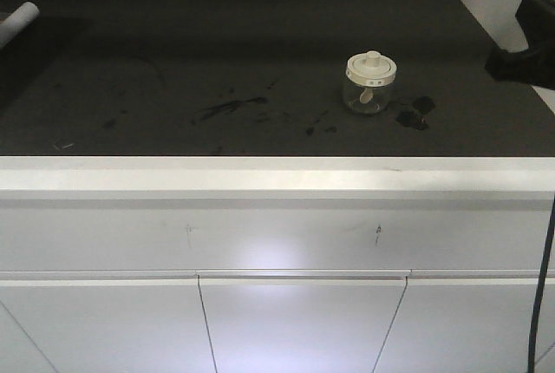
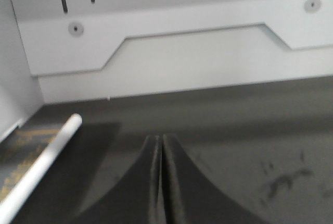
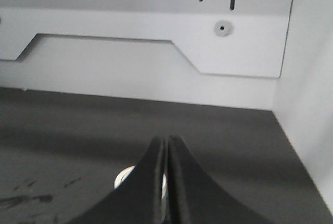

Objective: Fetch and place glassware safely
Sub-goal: 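Release the handle and move the right gripper toward the glass jar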

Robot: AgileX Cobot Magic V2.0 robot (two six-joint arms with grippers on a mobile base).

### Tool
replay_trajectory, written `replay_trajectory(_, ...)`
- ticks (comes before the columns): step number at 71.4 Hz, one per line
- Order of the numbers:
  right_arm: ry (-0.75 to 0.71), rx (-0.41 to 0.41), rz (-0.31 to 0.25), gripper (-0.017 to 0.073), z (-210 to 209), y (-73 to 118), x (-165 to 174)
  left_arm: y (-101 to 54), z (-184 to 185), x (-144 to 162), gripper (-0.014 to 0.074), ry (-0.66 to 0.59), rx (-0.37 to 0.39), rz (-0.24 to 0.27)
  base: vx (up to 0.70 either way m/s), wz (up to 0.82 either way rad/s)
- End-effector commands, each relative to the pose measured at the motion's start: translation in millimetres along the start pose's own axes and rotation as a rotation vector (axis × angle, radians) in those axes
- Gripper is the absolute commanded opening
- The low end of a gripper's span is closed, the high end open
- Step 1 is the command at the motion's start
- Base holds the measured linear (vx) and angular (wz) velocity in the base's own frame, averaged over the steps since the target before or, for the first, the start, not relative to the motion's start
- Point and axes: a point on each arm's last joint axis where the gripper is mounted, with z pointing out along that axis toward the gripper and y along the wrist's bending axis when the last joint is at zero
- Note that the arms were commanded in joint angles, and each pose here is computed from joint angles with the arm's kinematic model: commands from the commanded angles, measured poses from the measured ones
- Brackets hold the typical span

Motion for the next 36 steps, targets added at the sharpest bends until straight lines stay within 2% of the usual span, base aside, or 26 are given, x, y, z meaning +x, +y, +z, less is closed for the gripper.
replay_trajectory(1, -0.096, -0.047, 0.001, -0.0001, -13, 6.1, -7, -1.6, -22, -1, -0.0007, -0.109, 0.002, -0.020, 0.00, 0.00)
replay_trajectory(15, -0.087, -0.078, 0.016, -0.0001, -20, 11.1, 12, -5.4, -64, 36, -0.0007, -0.109, 0.002, -0.020, 0.00, 0.00)
replay_trajectory(22, -0.091, -0.080, 0.016, -0.0001, -20, 11.3, 12, -7.2, -82, 55, -0.0007, -0.113, 0.002, -0.045, 0.00, 0.00)
replay_trajectory(36, -0.112, -0.091, 0.016, -0.0001, -20, 12.2, 10, -10.2, -102, 92, -0.0007, -0.036, 0.000, -0.066, 0.00, 0.00)
